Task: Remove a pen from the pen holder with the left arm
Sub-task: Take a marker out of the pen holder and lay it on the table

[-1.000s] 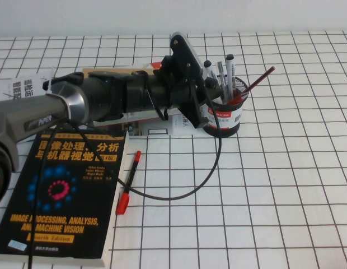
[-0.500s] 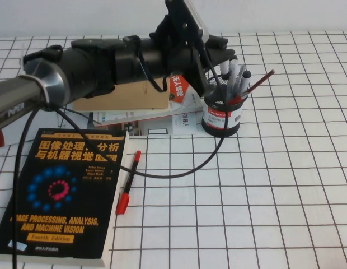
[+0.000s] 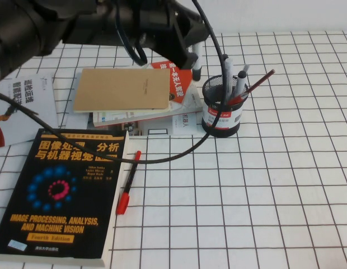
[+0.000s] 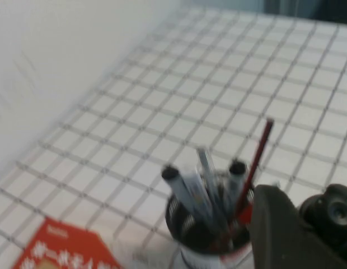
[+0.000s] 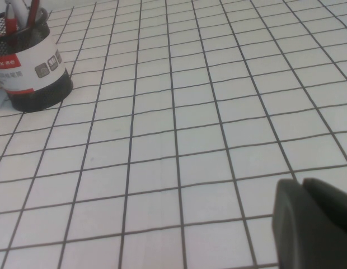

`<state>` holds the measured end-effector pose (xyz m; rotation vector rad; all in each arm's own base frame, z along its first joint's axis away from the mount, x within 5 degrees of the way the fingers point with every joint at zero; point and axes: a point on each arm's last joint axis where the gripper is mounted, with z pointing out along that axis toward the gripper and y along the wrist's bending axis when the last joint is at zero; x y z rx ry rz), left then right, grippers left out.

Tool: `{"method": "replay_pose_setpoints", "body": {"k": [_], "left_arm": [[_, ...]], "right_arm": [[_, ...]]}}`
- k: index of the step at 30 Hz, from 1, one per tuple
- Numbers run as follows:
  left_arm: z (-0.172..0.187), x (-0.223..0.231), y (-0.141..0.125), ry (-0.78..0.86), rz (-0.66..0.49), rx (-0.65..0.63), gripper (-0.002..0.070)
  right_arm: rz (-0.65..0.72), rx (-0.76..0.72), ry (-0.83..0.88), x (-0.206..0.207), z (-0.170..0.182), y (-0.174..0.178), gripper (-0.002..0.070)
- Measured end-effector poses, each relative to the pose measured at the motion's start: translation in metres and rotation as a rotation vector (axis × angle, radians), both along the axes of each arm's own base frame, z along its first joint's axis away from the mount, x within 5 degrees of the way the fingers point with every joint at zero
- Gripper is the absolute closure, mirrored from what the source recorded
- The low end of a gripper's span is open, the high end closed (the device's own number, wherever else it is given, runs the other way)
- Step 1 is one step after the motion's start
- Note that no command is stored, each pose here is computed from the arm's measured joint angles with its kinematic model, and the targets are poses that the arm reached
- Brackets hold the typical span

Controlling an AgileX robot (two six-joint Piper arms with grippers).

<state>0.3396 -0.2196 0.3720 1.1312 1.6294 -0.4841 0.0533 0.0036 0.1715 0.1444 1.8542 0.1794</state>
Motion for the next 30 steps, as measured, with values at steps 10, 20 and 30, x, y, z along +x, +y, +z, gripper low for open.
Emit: {"method": "replay_pose_setpoints", "body": {"k": [10,20,30], "left_arm": [[-0.012,-0.018,0.01,0.396,0.304,0.486,0.055],[-0.086,0.018,0.013,0.927,0.424,0.387,0.055],[-0.147,0.048,0.022,1.115,0.499,0.37,0.055]], "right_arm": [[0.0,0.0,0.0,0.0,0.0,0.0,0.0693],[0.0,0.0,0.0,0.0,0.0,0.0,0.0693],[0.0,0.0,0.0,0.0,0.0,0.0,0.0693]]}}
